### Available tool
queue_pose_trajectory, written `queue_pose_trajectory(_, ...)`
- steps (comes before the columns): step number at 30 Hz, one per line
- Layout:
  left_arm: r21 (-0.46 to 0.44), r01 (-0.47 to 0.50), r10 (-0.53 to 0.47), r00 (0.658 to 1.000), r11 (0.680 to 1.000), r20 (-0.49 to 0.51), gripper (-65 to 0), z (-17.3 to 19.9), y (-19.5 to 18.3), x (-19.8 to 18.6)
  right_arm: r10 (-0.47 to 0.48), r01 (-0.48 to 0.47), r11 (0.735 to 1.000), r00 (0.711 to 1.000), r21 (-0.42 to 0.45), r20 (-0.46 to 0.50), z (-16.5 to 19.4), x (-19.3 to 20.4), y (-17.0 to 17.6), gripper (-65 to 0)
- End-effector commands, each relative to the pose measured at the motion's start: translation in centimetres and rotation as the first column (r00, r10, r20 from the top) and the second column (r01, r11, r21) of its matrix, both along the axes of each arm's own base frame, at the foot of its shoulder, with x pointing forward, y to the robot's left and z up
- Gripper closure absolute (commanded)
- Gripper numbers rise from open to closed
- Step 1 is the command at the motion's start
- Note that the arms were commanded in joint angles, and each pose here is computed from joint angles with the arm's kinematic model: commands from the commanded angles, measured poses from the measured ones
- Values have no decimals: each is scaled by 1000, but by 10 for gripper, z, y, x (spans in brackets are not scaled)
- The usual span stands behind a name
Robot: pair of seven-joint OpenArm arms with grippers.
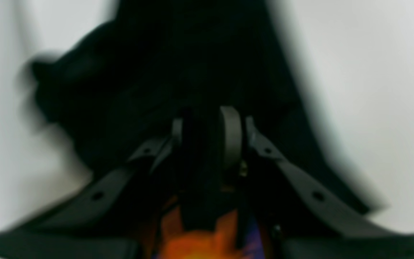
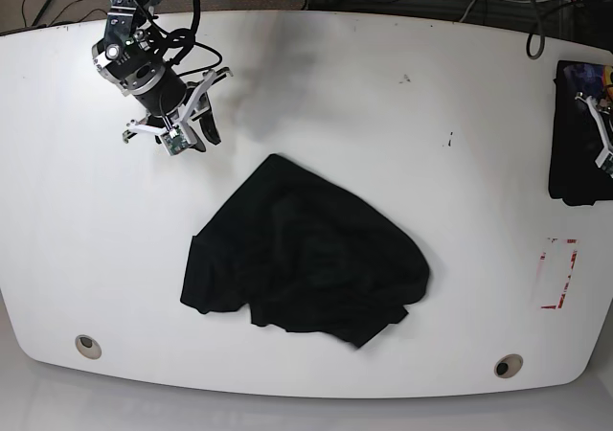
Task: Layout the t-shirt on the table in an organized manner, then fold the t-shirt properly
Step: 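Release the bundle and raise the left gripper away from it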
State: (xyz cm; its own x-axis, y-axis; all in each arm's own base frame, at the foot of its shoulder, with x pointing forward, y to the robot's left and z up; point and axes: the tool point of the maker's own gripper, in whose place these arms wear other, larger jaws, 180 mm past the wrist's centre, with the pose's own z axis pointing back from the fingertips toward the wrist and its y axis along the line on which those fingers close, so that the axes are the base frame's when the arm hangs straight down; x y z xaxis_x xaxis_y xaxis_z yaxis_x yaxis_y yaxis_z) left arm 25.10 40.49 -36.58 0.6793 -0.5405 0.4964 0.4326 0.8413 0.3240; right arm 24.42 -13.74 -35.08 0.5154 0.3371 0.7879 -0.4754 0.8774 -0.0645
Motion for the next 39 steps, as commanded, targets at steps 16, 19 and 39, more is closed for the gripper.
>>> queue_pose_trajectory(16, -15, -120, 121, 984, 993, 130, -114, 28, 27, 4, 3, -3, 1000, 1000, 15, 30, 8, -1, 2, -130)
queue_pose_trajectory(19, -18, -121, 122, 984, 993, 129, -114, 27, 26, 3, 3, -3, 1000, 1000, 15, 30, 8, -1, 2, -130)
queue_pose_trajectory(39, -41, -100, 105, 982, 994, 159, -114, 29, 10, 9, 6, -6, 1000, 999, 18, 32, 8, 0, 4, -130)
